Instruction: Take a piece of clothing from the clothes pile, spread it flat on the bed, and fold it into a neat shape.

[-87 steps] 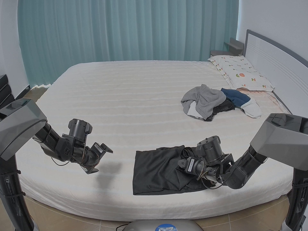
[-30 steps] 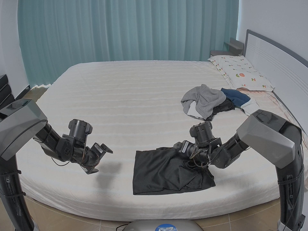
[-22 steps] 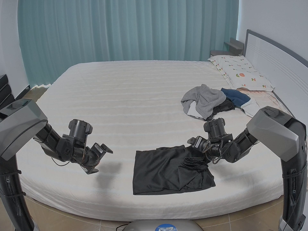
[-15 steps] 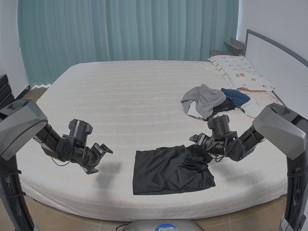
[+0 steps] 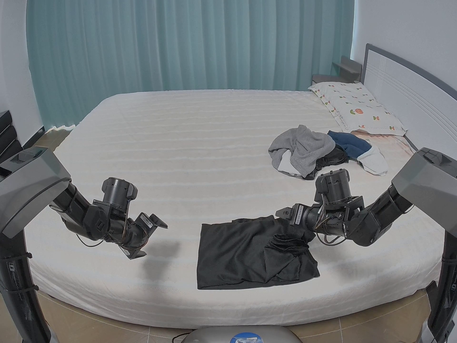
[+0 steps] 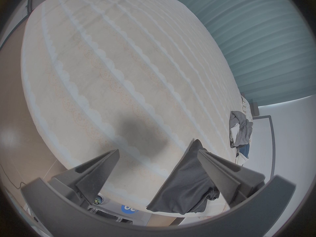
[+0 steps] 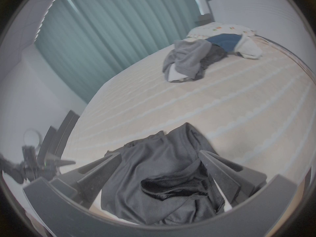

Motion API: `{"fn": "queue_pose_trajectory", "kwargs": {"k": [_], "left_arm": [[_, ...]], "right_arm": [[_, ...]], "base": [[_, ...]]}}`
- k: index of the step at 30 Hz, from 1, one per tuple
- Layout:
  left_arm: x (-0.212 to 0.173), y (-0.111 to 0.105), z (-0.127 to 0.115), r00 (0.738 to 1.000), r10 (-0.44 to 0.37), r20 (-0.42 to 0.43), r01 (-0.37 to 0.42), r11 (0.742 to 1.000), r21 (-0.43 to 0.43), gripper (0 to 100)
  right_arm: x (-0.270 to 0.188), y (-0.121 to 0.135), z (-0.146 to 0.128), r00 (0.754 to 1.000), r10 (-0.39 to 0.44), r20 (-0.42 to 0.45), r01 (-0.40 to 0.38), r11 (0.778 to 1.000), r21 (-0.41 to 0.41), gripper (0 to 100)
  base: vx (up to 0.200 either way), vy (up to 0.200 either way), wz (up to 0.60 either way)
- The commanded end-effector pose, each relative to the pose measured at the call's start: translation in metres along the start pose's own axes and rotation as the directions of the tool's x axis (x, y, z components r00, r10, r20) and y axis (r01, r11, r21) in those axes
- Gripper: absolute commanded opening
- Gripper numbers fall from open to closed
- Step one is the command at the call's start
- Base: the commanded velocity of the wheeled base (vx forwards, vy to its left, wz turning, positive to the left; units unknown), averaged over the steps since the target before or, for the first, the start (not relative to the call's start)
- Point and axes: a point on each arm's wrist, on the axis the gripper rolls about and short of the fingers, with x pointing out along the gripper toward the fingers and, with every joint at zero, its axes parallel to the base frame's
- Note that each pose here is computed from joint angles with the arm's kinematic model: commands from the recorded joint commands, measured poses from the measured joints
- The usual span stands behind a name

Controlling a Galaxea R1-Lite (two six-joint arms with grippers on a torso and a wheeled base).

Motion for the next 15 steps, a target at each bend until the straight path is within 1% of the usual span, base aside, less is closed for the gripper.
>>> {"fn": "queue_pose_trajectory", "kwargs": {"k": [1,3,4,5,6,8,9,11,12,14,15], "left_arm": [[0.0,0.0,0.0,1.0,-0.001,-0.001,0.001,1.0,0.0,100],[0.0,0.0,0.0,1.0,-0.001,-0.001,0.001,1.0,0.0,100],[0.0,0.0,0.0,1.0,-0.001,-0.001,0.001,1.0,0.0,100],[0.0,0.0,0.0,1.0,-0.001,-0.001,0.001,1.0,0.0,100],[0.0,0.0,0.0,1.0,-0.001,-0.001,0.001,1.0,0.001,100],[0.0,0.0,0.0,1.0,-0.001,-0.001,0.001,1.0,0.001,100],[0.0,0.0,0.0,1.0,-0.001,-0.001,0.001,1.0,0.001,100],[0.0,0.0,0.0,1.0,-0.001,-0.001,0.001,1.0,0.003,100],[0.0,0.0,0.0,1.0,-0.001,-0.001,0.001,1.0,0.003,100],[0.0,0.0,0.0,1.0,-0.001,-0.001,0.001,1.0,0.001,100],[0.0,0.0,0.0,1.0,-0.001,-0.001,0.001,1.0,0.003,100]], "right_arm": [[0.008,0.007,-0.022,0.998,0.029,-0.056,-0.033,0.996,-0.084,100],[0.018,0.003,-0.033,0.996,0.015,-0.087,-0.031,0.983,-0.182,100],[0.022,0.001,-0.036,0.996,0.011,-0.093,-0.031,0.977,-0.21,100],[0.027,-0.001,-0.04,0.995,0.005,-0.1,-0.031,0.966,-0.256,100],[0.029,-0.003,-0.041,0.995,0.005,-0.099,-0.033,0.96,-0.278,100],[0.03,-0.004,-0.041,0.995,0.008,-0.095,-0.035,0.956,-0.29,100],[0.032,-0.004,-0.043,0.996,0.022,-0.086,-0.048,0.948,-0.314,100],[0.032,-0.004,-0.043,0.996,0.033,-0.083,-0.058,0.945,-0.322,100],[0.036,-0.006,-0.047,0.995,0.036,-0.09,-0.064,0.939,-0.337,100],[0.037,-0.007,-0.048,0.995,0.034,-0.091,-0.063,0.936,-0.345,100],[0.038,-0.008,-0.05,0.995,0.03,-0.096,-0.062,0.933,-0.356,0]], "base": [[0.0,0.0,0.0],[0.0,0.0,0.0],[0.0,0.0,0.0],[0.0,0.0,0.0],[0.0,0.0,0.0],[0.0,0.0,0.0],[0.0,0.0,0.0],[0.0,0.0,0.0],[0.0,0.0,0.0],[0.0,0.0,0.0],[0.0,0.0,0.0]]}}
